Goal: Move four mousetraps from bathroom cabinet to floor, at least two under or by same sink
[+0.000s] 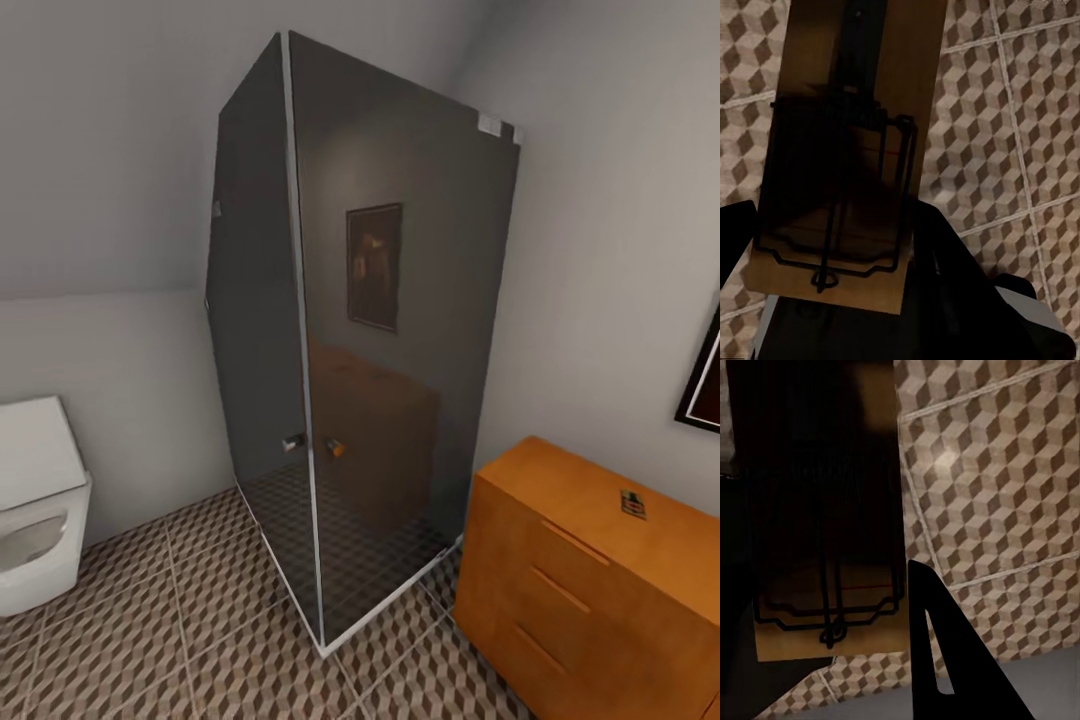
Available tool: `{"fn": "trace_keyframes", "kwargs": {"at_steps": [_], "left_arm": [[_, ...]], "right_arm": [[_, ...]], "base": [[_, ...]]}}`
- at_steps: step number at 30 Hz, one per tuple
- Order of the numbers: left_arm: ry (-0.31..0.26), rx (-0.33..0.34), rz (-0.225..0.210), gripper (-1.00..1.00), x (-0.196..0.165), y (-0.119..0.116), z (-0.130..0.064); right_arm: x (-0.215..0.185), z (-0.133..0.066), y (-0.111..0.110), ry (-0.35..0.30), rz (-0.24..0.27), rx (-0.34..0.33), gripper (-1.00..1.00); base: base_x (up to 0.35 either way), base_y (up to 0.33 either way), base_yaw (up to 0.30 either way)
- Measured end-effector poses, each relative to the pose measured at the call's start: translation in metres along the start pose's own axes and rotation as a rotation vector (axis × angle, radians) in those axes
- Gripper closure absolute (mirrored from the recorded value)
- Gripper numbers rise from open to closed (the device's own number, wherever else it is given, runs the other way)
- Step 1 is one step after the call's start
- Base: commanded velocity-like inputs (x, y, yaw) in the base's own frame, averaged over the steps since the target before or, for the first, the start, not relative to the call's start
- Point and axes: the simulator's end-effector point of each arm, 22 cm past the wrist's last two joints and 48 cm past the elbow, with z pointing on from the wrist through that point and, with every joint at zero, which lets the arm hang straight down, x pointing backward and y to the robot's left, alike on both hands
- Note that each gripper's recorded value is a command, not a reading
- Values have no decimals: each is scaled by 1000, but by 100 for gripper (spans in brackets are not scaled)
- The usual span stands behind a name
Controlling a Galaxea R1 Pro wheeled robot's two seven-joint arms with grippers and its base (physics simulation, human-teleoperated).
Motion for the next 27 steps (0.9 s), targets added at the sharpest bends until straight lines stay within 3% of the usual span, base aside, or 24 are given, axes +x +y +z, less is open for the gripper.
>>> {"fn": "trace_keyframes", "kwargs": {"at_steps": [18, 27], "left_arm": [[18, -46, 1, 100, 10, 3, 4], [13, -44, 1, 100, 8, 2, 3]], "right_arm": [[14, 8, 9, 27, -3, -14, 100], [0, 10, 42, 9, -25, -50, 100]], "base": [[0, 0, 247], [0, 0, 221]]}}
